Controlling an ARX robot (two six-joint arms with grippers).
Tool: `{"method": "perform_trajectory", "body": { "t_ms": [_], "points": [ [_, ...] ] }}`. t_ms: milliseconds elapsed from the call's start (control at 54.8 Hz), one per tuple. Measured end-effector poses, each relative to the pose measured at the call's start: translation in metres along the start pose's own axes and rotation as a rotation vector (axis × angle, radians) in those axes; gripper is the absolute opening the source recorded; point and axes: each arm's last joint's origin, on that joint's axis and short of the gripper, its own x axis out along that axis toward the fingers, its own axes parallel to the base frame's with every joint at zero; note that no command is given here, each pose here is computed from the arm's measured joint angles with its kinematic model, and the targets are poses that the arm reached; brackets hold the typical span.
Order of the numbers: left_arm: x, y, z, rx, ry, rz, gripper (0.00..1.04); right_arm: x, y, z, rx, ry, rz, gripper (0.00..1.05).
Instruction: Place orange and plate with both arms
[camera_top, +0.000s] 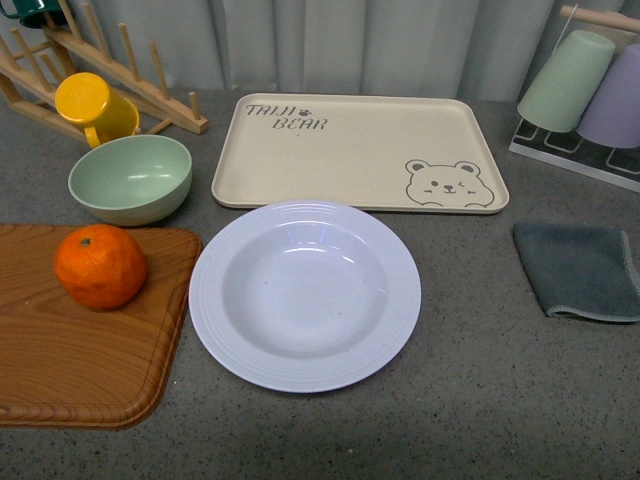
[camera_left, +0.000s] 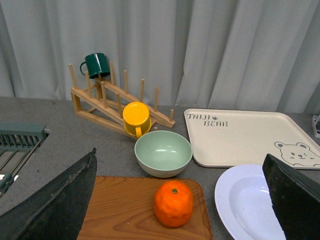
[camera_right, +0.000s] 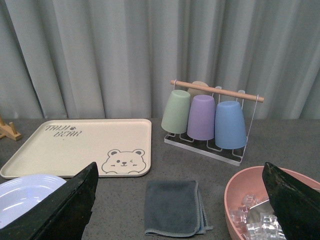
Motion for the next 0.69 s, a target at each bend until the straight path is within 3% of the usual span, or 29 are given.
{"method": "perform_trajectory", "body": {
  "t_ms": [693],
  "points": [
    [0.0,0.0,0.0,0.0,0.0,0.0,0.98,0.0,0.0,0.0,0.0,0.0,0.0,0.96]
  ]
}}
